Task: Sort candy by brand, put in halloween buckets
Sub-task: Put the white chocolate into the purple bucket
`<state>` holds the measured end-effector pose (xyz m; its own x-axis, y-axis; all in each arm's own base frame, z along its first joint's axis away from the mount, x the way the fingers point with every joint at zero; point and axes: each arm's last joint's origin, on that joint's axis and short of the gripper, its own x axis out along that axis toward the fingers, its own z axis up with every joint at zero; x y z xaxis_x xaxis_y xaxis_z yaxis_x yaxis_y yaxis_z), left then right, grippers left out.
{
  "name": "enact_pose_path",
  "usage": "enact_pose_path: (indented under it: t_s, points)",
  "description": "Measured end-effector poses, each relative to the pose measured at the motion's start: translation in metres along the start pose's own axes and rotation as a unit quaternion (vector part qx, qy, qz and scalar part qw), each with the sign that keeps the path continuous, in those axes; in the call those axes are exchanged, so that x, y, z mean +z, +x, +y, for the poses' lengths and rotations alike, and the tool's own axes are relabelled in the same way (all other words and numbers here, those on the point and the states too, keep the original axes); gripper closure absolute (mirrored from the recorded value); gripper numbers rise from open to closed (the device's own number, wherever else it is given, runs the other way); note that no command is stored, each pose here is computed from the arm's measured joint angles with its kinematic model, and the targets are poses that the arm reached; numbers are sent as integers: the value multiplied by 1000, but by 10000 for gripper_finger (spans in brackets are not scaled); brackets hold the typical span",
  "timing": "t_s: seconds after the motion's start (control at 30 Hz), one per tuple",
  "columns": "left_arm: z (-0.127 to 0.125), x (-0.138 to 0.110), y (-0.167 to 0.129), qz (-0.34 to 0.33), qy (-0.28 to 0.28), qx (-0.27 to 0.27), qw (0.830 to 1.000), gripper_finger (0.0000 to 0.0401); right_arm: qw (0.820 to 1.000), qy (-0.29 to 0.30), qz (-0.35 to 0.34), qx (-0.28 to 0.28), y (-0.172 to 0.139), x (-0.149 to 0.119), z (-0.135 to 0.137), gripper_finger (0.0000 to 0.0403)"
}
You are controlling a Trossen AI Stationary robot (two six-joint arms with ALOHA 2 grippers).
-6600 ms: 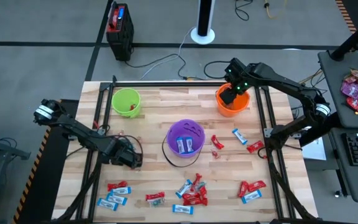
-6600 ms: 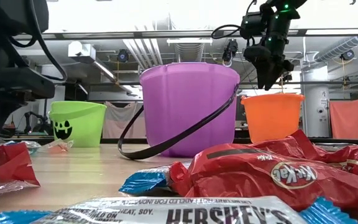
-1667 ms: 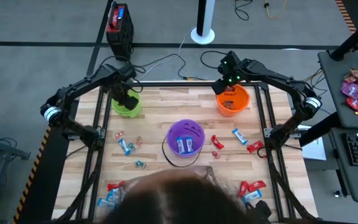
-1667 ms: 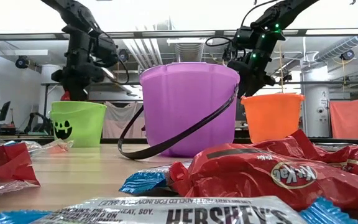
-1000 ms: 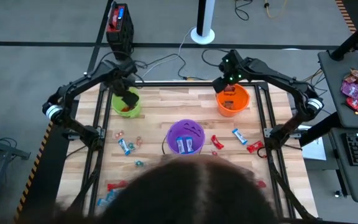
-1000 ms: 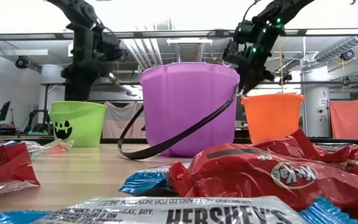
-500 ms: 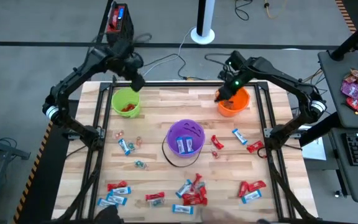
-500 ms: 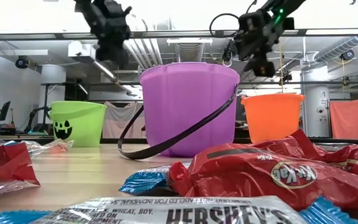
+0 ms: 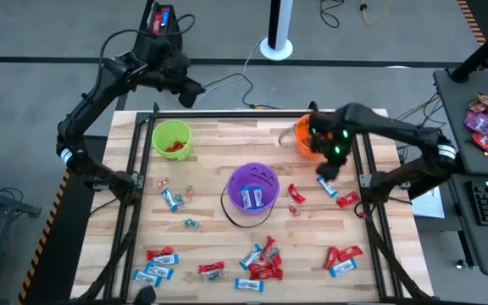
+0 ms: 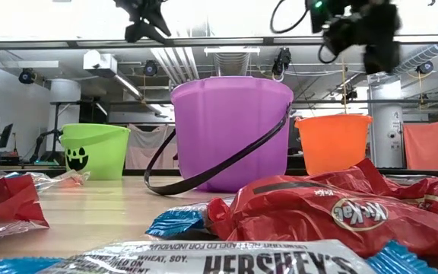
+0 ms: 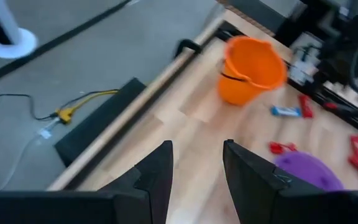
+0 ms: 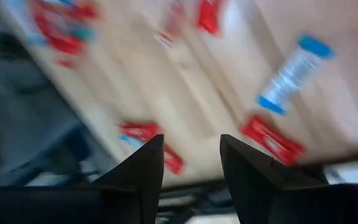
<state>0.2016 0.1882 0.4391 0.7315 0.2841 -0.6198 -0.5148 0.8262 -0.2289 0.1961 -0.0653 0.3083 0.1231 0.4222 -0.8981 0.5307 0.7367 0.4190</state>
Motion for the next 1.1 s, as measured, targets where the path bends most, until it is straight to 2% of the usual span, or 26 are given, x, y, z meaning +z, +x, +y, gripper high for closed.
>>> enact_pose_path:
  t_s: [0.07,0.17,0.27,0.33,0.53,0.7,0.8,0.97,1.1]
  points:
    - [-12,-5,0,6,4,-12,1000,276,1000,16,-2,-20,12,-14,5,255]
    - [-28,-15,5,22,13,3,1000,276,995,59,-38,-64,33,-30,6,255]
    - [-43,-24,9,30,30,26,999,276,986,85,-87,-117,55,-38,-2,252]
    - [-51,-30,10,33,34,27,998,276,979,105,-96,-145,71,-39,-12,245]
    - [-73,-38,13,43,16,14,999,276,974,121,-108,-159,116,-29,-33,208]
    - [-91,-43,13,47,5,-7,999,276,966,145,-117,-181,138,-27,-45,184]
    - [-101,-46,13,43,9,8,999,276,964,145,-115,-188,150,-28,-53,182]
    - [-111,-50,12,44,8,11,999,276,967,140,-122,-173,164,-29,-60,207]
    - [-116,-62,11,92,6,17,996,276,968,145,-115,-169,165,-31,-61,269]
